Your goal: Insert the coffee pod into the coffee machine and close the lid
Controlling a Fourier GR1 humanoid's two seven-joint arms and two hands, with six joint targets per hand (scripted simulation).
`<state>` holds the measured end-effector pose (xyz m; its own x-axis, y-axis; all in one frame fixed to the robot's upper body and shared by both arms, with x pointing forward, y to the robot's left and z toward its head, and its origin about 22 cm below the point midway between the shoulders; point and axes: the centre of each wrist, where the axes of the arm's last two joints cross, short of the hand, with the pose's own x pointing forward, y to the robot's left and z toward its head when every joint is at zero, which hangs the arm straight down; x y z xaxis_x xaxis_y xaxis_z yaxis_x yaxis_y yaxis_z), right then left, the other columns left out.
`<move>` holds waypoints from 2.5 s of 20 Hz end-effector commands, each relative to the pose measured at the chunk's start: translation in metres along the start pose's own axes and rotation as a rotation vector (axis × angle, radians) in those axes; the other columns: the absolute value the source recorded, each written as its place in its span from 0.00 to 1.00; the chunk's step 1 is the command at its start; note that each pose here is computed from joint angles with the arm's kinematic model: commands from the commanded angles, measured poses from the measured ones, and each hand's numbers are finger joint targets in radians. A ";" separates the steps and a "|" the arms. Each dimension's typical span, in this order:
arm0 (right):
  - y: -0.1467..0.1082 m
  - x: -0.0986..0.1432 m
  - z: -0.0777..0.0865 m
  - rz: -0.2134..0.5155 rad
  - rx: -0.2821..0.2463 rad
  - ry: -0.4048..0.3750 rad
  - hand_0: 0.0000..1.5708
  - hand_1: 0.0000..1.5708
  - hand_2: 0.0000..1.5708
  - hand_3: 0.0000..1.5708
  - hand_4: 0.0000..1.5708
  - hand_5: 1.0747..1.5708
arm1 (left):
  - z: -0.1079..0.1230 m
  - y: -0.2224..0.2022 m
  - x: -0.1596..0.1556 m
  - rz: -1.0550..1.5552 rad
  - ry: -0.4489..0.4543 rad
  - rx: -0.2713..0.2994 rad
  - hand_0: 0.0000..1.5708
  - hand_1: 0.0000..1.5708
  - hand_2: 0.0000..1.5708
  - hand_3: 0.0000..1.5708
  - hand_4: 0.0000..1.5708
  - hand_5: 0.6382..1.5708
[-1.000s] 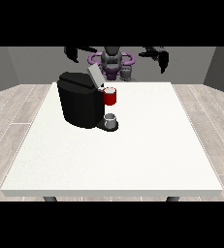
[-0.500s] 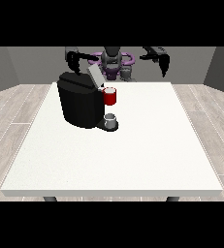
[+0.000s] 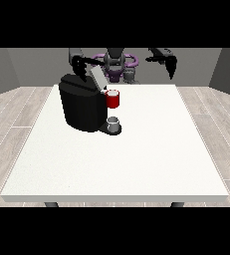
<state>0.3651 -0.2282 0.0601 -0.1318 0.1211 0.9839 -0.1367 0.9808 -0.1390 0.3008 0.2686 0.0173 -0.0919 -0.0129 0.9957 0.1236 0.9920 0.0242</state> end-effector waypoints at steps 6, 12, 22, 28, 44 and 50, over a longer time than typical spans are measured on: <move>0.012 0.003 -0.019 0.037 -0.004 -0.010 0.00 0.00 0.00 0.00 0.03 1.00 | 0.007 0.003 0.003 -0.014 -0.007 -0.030 0.00 0.00 0.00 0.00 0.00 1.00; 0.006 0.031 -0.038 0.043 0.046 -0.068 0.00 0.00 0.00 0.00 0.00 1.00 | -0.017 0.005 0.022 -0.036 -0.042 0.004 0.00 0.00 0.00 0.00 0.00 1.00; 0.031 0.019 -0.035 0.058 0.103 -0.020 0.00 0.00 0.00 0.00 0.07 1.00 | 0.013 0.019 -0.008 -0.045 0.010 0.029 0.00 0.00 0.00 0.00 0.11 1.00; 0.039 0.045 -0.055 0.131 0.101 -0.079 0.00 0.00 0.00 0.00 0.14 1.00 | -0.004 -0.002 0.006 -0.047 -0.024 -0.008 0.00 0.00 0.00 0.00 0.11 1.00; 0.104 0.037 -0.035 0.046 0.273 -0.223 0.00 0.00 0.00 0.00 0.16 1.00 | -0.010 -0.001 -0.006 0.001 -0.114 0.014 0.00 0.00 0.00 0.00 0.12 1.00; 0.103 -0.019 0.024 -0.139 0.221 -0.041 0.00 0.00 0.00 0.00 0.16 1.00 | 0.040 0.003 -0.053 0.019 0.062 0.072 0.00 0.00 0.00 0.00 0.12 1.00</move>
<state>0.3559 -0.1325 0.0444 -0.2294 0.0367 0.9726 -0.3665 0.9225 -0.1213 0.2862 0.2583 -0.0141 -0.1061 -0.0072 0.9943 0.0896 0.9958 0.0167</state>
